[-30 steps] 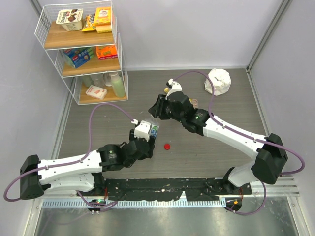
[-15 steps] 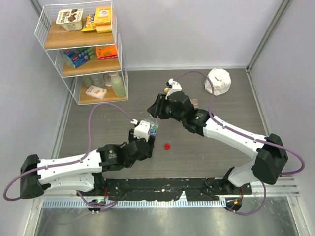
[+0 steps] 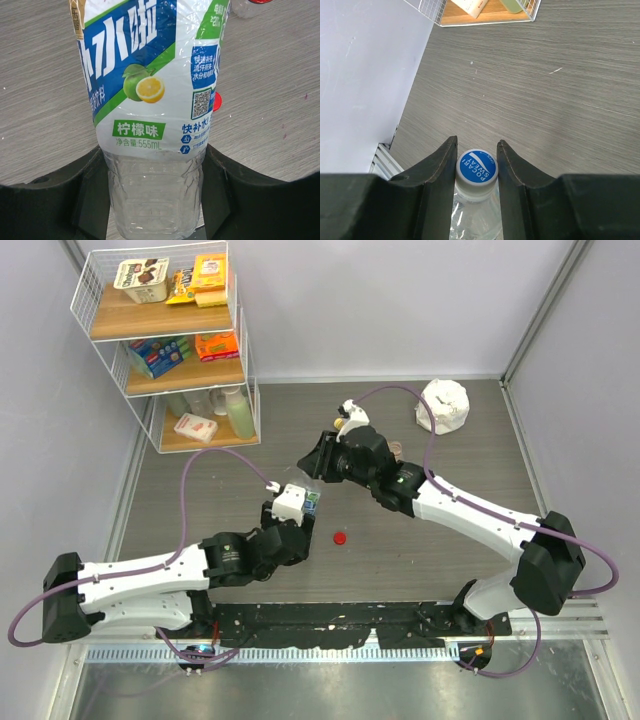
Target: Unscrew the bottle caps
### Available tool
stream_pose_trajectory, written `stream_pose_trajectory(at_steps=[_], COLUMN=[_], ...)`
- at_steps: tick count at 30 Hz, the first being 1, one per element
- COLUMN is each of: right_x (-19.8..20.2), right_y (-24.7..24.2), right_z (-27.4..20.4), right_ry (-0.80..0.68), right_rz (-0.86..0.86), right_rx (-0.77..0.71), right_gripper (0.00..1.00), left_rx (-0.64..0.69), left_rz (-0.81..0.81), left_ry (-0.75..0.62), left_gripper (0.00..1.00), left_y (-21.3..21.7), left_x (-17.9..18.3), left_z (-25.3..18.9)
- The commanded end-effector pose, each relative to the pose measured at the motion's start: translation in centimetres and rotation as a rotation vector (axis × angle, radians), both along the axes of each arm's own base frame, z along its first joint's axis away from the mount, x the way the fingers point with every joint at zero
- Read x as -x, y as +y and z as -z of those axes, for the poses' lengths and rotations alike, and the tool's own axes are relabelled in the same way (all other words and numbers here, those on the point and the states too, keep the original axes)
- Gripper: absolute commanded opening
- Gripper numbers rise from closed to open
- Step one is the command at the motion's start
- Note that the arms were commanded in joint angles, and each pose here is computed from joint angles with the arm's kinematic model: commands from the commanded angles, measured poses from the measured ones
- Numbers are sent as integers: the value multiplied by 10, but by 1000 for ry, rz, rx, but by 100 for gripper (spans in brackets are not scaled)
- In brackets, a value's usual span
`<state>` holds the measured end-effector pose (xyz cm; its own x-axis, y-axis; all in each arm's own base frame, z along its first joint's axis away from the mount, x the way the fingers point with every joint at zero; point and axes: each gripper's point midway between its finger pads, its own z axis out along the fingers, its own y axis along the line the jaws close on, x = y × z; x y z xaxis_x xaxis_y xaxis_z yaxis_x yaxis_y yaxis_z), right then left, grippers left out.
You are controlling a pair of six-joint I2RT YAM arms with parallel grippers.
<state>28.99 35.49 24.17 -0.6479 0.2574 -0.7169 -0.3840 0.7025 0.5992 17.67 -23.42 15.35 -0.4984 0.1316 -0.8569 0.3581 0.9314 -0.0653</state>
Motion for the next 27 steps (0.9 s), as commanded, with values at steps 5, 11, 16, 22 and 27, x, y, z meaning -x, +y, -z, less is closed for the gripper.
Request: stream_pose_trajectory(at_steps=[5,11,16,22,27], right_x=[14,28,41,51,67], right_y=[10,15,1,-21,-24], right_z=[-31,-46,-63,-92,-107], right_ry=[-65,-137,-193,-295,-373], right_rz=[-101,-237,-357,-447,-521], right_rx=[-126,-222,-342,-461,-478], right_gripper=[2,2,1,2,2], left_rx=[57,70,131,264,370], left_rz=[-28,6,69,173,371], left_ry=[-45,-35,-11,-8,-1], left_gripper=[0,0,0,0,0], left_y=[-6,-9,-16,-29,-52], left_x=[-6,-1,8,22,46], left_z=[-24,-24,-27,-38,-51])
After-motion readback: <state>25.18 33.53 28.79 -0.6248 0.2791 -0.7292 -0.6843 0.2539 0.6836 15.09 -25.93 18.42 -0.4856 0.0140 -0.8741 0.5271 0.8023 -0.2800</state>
